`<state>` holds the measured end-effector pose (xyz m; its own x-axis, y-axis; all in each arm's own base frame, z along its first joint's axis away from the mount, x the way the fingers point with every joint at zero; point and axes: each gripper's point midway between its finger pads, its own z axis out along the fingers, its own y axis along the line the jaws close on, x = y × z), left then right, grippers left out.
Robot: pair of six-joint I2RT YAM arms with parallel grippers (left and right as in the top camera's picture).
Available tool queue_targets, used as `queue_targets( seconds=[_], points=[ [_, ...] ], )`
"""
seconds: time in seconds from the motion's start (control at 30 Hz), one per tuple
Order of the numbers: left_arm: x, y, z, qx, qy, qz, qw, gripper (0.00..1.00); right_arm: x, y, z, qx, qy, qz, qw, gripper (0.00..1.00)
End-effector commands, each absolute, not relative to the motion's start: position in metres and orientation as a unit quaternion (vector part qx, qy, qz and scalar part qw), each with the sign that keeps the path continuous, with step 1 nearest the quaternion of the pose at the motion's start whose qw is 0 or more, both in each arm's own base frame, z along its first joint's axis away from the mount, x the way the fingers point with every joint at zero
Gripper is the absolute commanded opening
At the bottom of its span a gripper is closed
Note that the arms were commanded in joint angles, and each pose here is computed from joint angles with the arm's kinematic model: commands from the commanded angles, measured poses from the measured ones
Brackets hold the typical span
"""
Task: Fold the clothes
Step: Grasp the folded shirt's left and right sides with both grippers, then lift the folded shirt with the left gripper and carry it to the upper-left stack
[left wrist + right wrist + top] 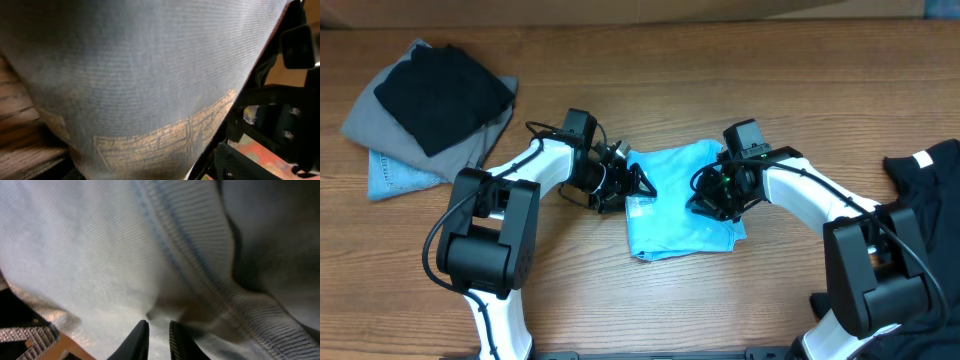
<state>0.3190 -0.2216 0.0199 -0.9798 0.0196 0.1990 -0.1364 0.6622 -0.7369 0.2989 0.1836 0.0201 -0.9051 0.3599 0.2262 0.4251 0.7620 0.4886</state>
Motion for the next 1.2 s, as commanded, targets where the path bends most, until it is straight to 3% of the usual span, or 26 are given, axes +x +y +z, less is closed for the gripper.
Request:
queue_targets(
  seconds=[0.0, 0.23, 0.53, 0.7, 0.87, 1.0, 1.17],
  points=[
    [0.302, -0.224, -0.001, 0.061, -0.911, 0.383, 0.136, 0.74, 0.291, 0.176, 0.007, -0.264, -0.929, -0.250, 0.070, 0.17],
    [0.298, -0.233, -0.002, 0.069, -0.913, 0.375, 0.144, 0.73, 0.277, 0.180, -0.001, -0.298, -0.913, -0.261, 0.100, 0.17],
    [0.301, -0.237, -0.005, 0.086, -0.916, 0.365, 0.141, 0.64, 0.270, 0.179, -0.010, -0.317, -0.907, -0.252, 0.116, 0.17],
    [0.306, -0.247, -0.004, 0.065, -0.917, 0.374, 0.122, 0.41, 0.269, 0.182, -0.013, -0.316, -0.904, -0.258, 0.124, 0.17],
    [0.305, -0.257, -0.003, 0.026, -0.918, 0.383, 0.104, 0.04, 0.269, 0.185, -0.011, -0.299, -0.907, -0.270, 0.125, 0.14],
    [0.311, -0.253, 0.005, -0.005, -0.918, 0.389, 0.080, 0.04, 0.276, 0.186, 0.004, -0.259, -0.916, -0.288, 0.105, 0.12],
    [0.345, -0.221, 0.043, -0.016, -0.921, 0.387, 0.025, 0.04, 0.294, 0.179, 0.057, -0.207, -0.931, -0.297, 0.038, 0.12]
  ],
)
